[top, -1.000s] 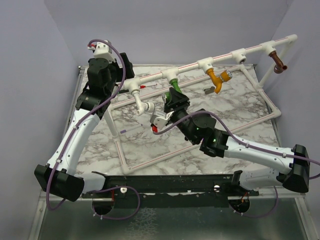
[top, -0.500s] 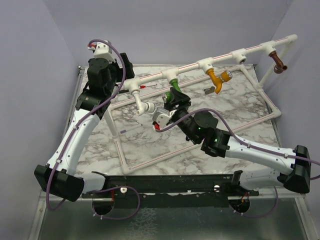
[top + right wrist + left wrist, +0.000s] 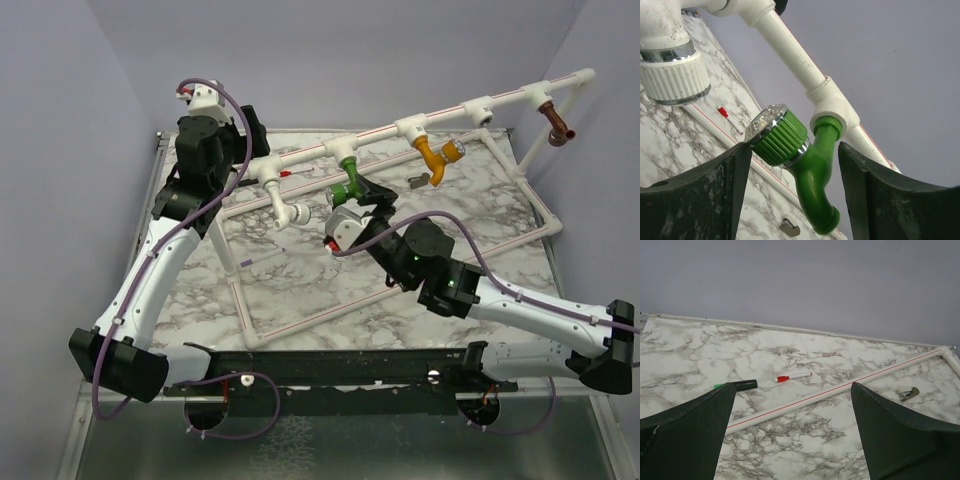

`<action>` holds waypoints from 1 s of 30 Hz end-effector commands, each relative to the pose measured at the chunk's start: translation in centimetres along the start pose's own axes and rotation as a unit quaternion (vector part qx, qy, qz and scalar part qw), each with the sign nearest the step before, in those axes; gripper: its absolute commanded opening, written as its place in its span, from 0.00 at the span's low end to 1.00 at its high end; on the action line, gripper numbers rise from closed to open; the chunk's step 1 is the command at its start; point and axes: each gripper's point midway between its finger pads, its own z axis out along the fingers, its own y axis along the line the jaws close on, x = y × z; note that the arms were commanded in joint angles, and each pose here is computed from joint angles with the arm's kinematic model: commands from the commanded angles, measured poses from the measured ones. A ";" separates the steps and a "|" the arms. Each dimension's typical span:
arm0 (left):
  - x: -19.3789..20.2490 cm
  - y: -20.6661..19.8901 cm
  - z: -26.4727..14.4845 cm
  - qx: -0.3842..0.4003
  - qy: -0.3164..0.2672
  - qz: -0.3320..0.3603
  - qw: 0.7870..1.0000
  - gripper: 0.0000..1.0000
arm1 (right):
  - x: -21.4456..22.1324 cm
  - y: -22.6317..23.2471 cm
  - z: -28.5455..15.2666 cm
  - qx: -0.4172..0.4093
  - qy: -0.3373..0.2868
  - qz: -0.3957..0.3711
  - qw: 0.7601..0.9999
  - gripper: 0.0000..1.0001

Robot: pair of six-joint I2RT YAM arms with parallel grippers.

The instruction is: Install the water faucets

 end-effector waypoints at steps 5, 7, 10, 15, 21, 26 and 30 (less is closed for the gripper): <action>10.1 1.8 0.0 -0.022 0.160 0.032 0.986 0.99 | -1.2 -0.8 -2.6 -0.050 -0.008 0.056 0.997 0.86; 10.0 1.8 -0.1 -0.022 0.158 0.032 0.987 0.99 | -0.9 -0.5 -3.4 -0.071 0.002 0.057 0.996 0.90; 9.9 1.7 -0.1 -0.020 0.156 0.032 0.987 0.99 | -0.7 -1.1 -4.9 -0.082 0.007 0.072 0.994 0.95; 9.4 1.6 -0.2 -0.018 0.149 0.035 0.988 0.99 | 0.2 -1.9 -7.4 -0.079 0.019 0.111 0.991 1.00; 8.5 0.8 -0.4 0.004 0.134 0.031 0.991 0.99 | 3.5 -2.3 -10.5 -0.051 0.072 0.151 0.985 1.00; 6.8 -0.3 -0.6 0.026 0.104 0.015 0.994 0.99 | 5.5 -1.5 -12.1 -0.026 0.089 0.200 0.975 1.00; 4.6 -1.0 -1.0 0.034 0.078 -0.003 0.996 0.99 | 7.9 0.2 -12.9 -0.015 0.123 0.233 0.964 1.00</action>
